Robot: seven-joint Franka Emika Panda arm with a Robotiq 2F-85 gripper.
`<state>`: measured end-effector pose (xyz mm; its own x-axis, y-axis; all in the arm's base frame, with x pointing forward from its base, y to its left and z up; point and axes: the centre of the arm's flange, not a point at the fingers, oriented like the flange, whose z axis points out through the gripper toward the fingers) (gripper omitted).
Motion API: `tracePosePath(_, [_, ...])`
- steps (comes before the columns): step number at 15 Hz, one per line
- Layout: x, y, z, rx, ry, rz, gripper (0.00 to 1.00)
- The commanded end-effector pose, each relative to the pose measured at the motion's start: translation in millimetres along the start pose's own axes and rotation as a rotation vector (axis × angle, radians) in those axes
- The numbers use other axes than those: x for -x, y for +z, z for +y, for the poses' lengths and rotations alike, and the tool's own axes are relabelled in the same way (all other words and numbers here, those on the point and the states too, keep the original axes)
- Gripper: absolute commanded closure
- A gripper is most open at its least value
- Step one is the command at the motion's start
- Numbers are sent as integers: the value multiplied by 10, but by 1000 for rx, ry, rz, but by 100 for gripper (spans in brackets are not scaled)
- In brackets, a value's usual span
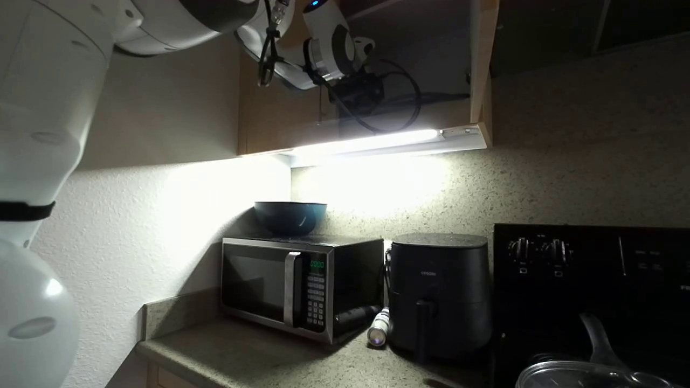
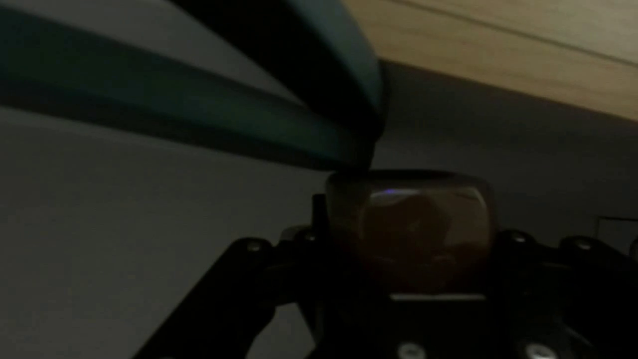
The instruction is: Pick up the bottle and position it inside the wall cabinet
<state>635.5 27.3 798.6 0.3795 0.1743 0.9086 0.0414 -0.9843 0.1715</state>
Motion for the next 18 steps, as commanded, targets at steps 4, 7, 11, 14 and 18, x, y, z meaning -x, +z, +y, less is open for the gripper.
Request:
tracePosePath(4, [10, -52, 13, -4, 28, -4, 68])
tracePosePath(7, [5, -57, 7, -5, 28, -2, 68])
tracePosePath(11, [-37, 2, 19, 18, 2, 21, 68])
tracePosePath(14, [-42, -10, 10, 47, -51, 46, 11])
tracePosePath(18, [-29, -13, 35, 70, -79, 62, 0])
